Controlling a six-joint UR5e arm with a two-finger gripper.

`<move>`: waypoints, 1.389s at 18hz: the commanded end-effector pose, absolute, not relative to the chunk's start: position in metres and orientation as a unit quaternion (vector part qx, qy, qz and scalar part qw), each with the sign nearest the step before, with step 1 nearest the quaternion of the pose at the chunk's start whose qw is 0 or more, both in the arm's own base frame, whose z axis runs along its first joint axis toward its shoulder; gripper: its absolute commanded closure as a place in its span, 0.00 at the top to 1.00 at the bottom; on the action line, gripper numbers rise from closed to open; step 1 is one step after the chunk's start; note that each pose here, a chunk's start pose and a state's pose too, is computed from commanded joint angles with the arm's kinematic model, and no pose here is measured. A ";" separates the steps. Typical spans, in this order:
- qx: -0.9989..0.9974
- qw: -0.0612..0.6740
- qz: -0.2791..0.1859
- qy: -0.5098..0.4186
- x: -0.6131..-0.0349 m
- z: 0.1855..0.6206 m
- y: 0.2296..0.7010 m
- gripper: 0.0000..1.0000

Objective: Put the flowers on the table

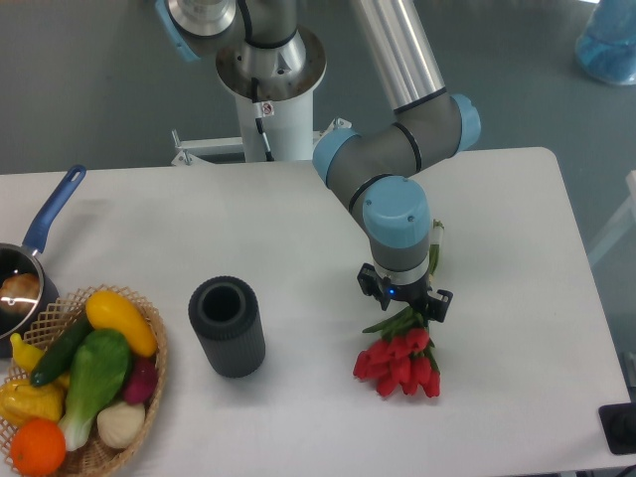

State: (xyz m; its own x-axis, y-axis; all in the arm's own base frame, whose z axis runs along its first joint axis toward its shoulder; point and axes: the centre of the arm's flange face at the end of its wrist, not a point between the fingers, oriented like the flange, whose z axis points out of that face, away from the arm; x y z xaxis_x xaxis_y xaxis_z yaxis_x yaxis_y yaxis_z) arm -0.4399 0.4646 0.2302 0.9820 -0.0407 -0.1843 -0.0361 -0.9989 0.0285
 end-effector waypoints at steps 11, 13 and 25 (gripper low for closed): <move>0.995 0.011 -0.095 -0.019 -0.439 0.236 0.463 0.99; 0.994 0.001 -0.110 -0.017 -0.436 0.261 0.458 1.00; 0.974 -0.131 -0.151 0.111 -0.441 0.373 0.441 1.00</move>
State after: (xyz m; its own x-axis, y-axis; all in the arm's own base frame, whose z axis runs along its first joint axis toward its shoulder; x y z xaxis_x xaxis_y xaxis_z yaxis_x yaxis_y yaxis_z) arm -0.4409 0.4406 0.3730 0.9296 0.2563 -0.2649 0.1775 -0.9411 -0.2879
